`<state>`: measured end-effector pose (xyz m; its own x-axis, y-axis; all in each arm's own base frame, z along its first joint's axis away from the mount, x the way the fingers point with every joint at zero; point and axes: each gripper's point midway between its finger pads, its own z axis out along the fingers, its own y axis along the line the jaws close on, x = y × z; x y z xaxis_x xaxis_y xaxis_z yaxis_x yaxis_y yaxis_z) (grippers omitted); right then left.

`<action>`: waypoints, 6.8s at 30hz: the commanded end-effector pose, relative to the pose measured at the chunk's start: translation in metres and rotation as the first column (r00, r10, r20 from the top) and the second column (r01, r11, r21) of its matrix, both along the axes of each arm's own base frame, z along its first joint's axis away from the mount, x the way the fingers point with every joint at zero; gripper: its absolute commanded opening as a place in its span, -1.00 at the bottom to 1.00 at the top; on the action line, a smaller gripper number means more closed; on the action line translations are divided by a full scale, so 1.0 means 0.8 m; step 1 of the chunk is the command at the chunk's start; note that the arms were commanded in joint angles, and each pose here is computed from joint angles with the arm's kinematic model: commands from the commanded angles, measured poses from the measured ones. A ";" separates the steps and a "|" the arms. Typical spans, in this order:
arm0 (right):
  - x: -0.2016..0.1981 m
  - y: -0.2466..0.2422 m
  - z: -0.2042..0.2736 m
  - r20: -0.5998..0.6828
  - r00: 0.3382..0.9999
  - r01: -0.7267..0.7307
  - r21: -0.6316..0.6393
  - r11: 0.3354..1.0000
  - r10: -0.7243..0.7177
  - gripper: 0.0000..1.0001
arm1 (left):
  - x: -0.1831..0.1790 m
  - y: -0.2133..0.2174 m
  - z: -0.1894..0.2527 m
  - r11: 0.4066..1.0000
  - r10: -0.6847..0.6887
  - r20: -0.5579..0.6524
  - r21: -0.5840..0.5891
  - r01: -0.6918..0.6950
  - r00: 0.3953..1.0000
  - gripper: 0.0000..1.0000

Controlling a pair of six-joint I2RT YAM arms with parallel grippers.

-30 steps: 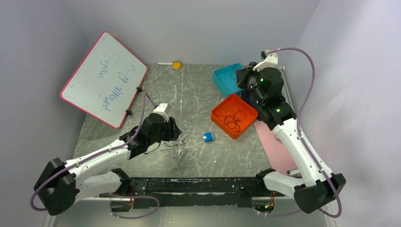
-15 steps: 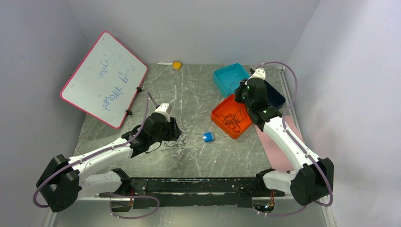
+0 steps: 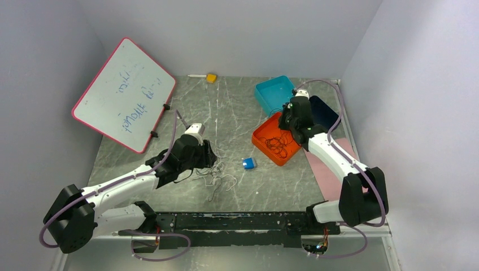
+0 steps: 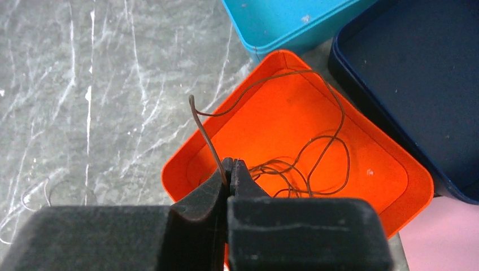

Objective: Untangle the cables

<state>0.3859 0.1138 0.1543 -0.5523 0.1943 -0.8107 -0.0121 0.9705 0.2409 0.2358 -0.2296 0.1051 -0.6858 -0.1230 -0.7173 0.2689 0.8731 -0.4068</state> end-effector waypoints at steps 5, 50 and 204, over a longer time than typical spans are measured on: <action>-0.018 -0.029 -0.038 -0.086 0.992 0.082 -0.067 0.994 -0.088 -1.00 | -0.004 -0.005 -0.002 1.000 -0.013 -0.013 -0.013 0.013 1.000 0.04; 0.043 -0.054 -0.018 -0.093 0.987 0.109 -0.226 0.968 -0.133 0.08 | -0.003 -0.010 -0.007 1.000 -0.022 -0.030 -0.008 0.022 0.999 0.01; -0.081 0.123 0.005 -0.002 0.874 -0.482 0.112 0.869 0.486 -0.17 | 0.030 -0.014 -0.034 0.959 -0.116 -0.039 0.255 0.122 0.992 -0.23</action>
